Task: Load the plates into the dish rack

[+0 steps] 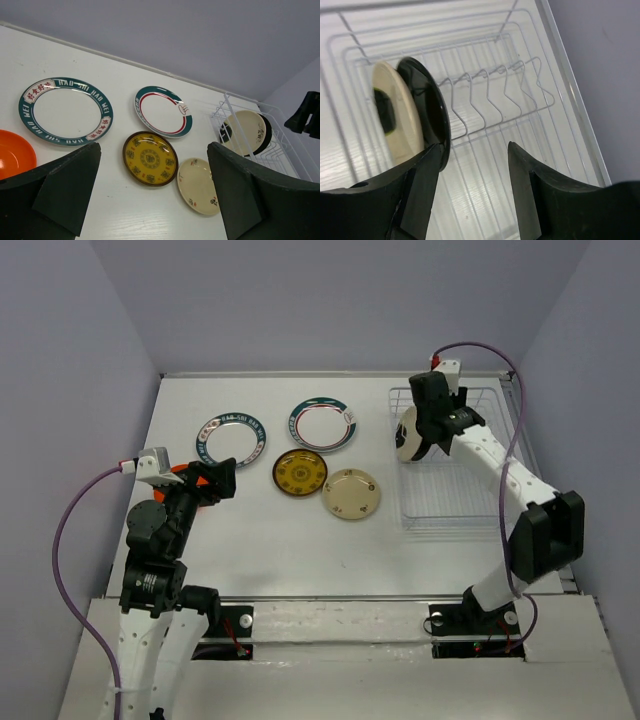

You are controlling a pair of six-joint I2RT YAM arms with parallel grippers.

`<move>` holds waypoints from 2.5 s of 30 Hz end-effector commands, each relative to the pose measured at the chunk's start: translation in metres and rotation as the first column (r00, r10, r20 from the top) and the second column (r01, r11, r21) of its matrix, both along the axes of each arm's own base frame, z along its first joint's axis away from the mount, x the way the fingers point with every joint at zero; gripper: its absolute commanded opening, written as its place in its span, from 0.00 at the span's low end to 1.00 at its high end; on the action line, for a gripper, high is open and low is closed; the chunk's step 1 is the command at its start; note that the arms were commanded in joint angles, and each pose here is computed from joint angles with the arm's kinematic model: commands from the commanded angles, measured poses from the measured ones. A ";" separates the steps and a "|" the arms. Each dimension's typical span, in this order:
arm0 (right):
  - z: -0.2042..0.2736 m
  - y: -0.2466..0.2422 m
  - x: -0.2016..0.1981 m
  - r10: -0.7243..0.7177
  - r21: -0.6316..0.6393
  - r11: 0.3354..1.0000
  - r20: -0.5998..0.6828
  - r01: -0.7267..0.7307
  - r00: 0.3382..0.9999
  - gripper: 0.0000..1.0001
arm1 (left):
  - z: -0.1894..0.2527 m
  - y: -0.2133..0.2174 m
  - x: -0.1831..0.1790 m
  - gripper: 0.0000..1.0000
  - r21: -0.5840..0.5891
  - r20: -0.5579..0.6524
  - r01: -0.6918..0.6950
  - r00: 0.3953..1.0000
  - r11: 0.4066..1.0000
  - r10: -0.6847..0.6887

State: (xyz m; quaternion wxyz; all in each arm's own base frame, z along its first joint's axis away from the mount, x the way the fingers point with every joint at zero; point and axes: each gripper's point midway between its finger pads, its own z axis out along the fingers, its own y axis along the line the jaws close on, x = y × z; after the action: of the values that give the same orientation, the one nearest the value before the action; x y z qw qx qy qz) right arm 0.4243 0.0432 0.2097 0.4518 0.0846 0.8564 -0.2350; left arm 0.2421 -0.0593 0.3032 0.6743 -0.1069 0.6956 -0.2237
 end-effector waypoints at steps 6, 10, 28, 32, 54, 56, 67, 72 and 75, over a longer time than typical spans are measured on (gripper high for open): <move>0.089 0.161 -0.024 0.390 0.440 0.725 0.371 -0.530 0.843 0.62 | 0.025 0.000 0.001 0.99 -0.006 0.068 0.007 0.998 1.000 -0.007; 0.059 0.268 -0.027 0.453 0.662 0.415 0.445 -0.625 0.772 0.60 | 0.024 0.002 0.003 0.99 -0.006 0.062 -0.004 0.998 1.000 0.004; -0.061 0.465 0.031 0.468 0.865 0.165 0.354 -0.474 0.809 0.50 | 0.024 0.001 0.005 0.99 -0.012 0.059 -0.003 0.998 1.000 0.004; -0.091 0.471 0.040 0.460 0.878 0.193 0.312 -0.437 0.831 0.50 | 0.025 0.000 0.004 0.99 -0.013 0.060 0.003 0.998 1.000 -0.002; -0.151 0.494 0.061 0.359 0.937 0.183 0.216 -0.296 0.908 0.27 | 0.025 -0.002 0.003 0.99 -0.010 0.063 0.010 0.998 1.000 -0.010; -0.145 0.495 0.064 0.351 0.936 0.179 0.228 -0.304 0.908 0.17 | 0.025 -0.002 0.002 0.99 -0.011 0.064 0.009 0.998 1.000 -0.008; 0.014 0.455 0.086 0.247 0.767 0.284 0.522 -0.576 0.816 0.07 | 0.024 -0.003 0.003 0.99 -0.010 0.059 0.013 0.998 1.000 -0.013; 0.127 0.372 0.077 0.245 0.490 0.568 0.666 -0.661 0.704 0.07 | 0.023 -0.004 0.003 0.99 -0.007 0.058 0.022 0.998 1.000 -0.022; 0.162 0.292 0.063 0.248 0.286 0.790 0.660 -0.542 0.710 0.07 | 0.024 -0.007 0.002 0.99 -0.006 0.063 0.036 0.997 0.999 -0.036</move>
State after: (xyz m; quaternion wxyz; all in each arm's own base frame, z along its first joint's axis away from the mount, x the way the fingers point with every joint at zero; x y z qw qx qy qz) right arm 0.4974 0.4454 0.2088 0.5303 0.0587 0.8003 0.2736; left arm 0.2472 -0.0596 0.2992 0.6682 -0.1087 0.7018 -0.2218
